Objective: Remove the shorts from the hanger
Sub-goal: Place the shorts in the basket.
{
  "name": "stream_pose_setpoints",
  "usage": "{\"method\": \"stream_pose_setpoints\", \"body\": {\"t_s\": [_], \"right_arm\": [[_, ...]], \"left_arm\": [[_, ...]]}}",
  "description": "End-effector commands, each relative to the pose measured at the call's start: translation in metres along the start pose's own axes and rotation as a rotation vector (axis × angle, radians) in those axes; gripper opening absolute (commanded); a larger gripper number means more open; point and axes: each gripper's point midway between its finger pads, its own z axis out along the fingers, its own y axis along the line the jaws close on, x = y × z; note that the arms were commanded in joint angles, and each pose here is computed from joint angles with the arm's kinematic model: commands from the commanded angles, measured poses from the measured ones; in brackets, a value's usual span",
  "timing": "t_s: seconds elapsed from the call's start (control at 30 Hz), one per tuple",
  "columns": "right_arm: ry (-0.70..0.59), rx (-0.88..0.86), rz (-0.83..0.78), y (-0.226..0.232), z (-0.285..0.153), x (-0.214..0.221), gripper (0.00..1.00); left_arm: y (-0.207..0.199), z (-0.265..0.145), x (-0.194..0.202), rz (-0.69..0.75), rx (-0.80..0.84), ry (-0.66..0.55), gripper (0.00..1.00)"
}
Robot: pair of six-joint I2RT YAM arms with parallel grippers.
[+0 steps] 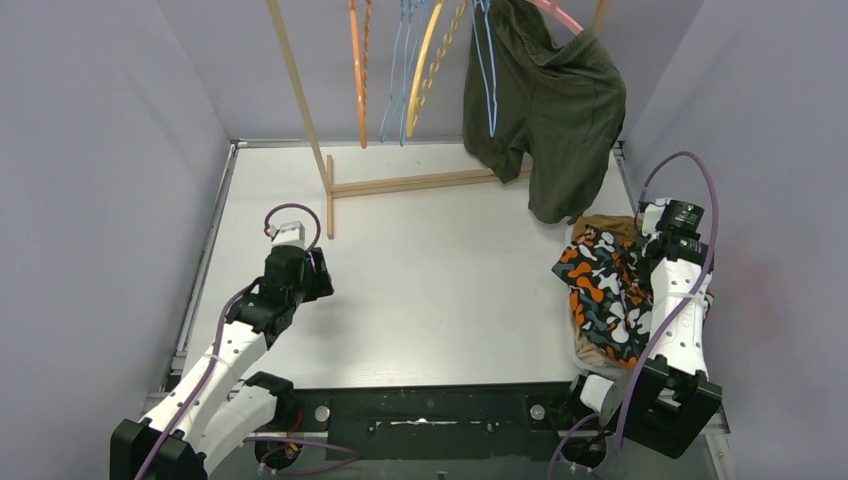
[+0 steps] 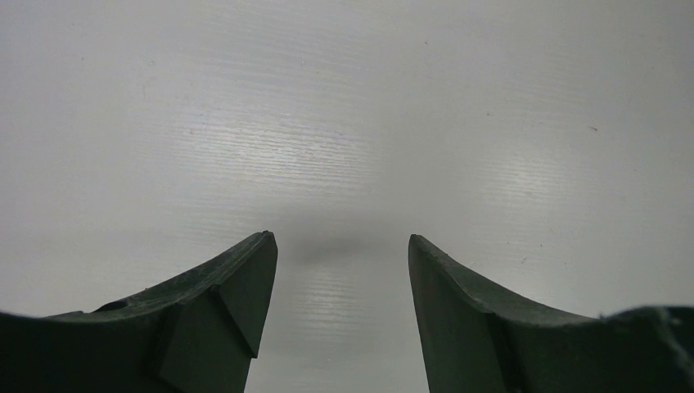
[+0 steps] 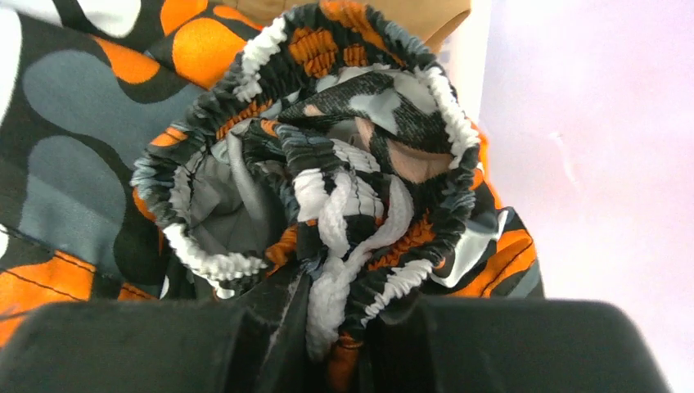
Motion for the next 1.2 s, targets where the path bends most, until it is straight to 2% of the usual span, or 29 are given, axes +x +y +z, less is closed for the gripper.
{"method": "stream_pose_setpoints", "body": {"t_s": [0.0, 0.2, 0.37, 0.5, 0.7, 0.8, 0.87, 1.03, 1.17], "right_arm": [[-0.122, 0.037, 0.023, -0.021, -0.039, -0.036, 0.0], [-0.291, 0.202, 0.068, -0.067, -0.122, -0.074, 0.0], [-0.402, 0.21, 0.077, -0.078, -0.163, -0.099, 0.0], [-0.388, 0.161, 0.063, -0.069, -0.144, -0.103, 0.0], [-0.21, -0.094, 0.014, -0.016, -0.05, -0.087, 0.0], [-0.118, -0.035, 0.006, -0.03, -0.042, -0.087, 0.0], [-0.152, 0.071, 0.013, -0.055, -0.066, -0.104, 0.0], [-0.395, 0.148, 0.027, -0.074, -0.135, -0.153, 0.0], [-0.451, 0.182, 0.014, -0.076, -0.17, -0.164, 0.0]], "left_arm": [[-0.012, -0.007, -0.031, -0.019, 0.046, -0.087, 0.59], [-0.014, -0.012, -0.034, -0.026, 0.054, -0.095, 0.69], [-0.007, -0.018, -0.043, -0.061, 0.021, -0.139, 0.77], [-0.006, -0.02, -0.044, -0.089, 0.016, -0.15, 0.79], [-0.014, -0.018, -0.038, -0.113, 0.052, -0.114, 0.79], [-0.018, -0.018, -0.037, -0.109, 0.065, -0.094, 0.8], [-0.018, -0.018, -0.037, -0.109, 0.063, -0.082, 0.8], [-0.021, -0.02, -0.04, -0.107, 0.068, -0.071, 0.81], [-0.026, -0.026, -0.049, -0.106, 0.091, -0.085, 0.83]]}}
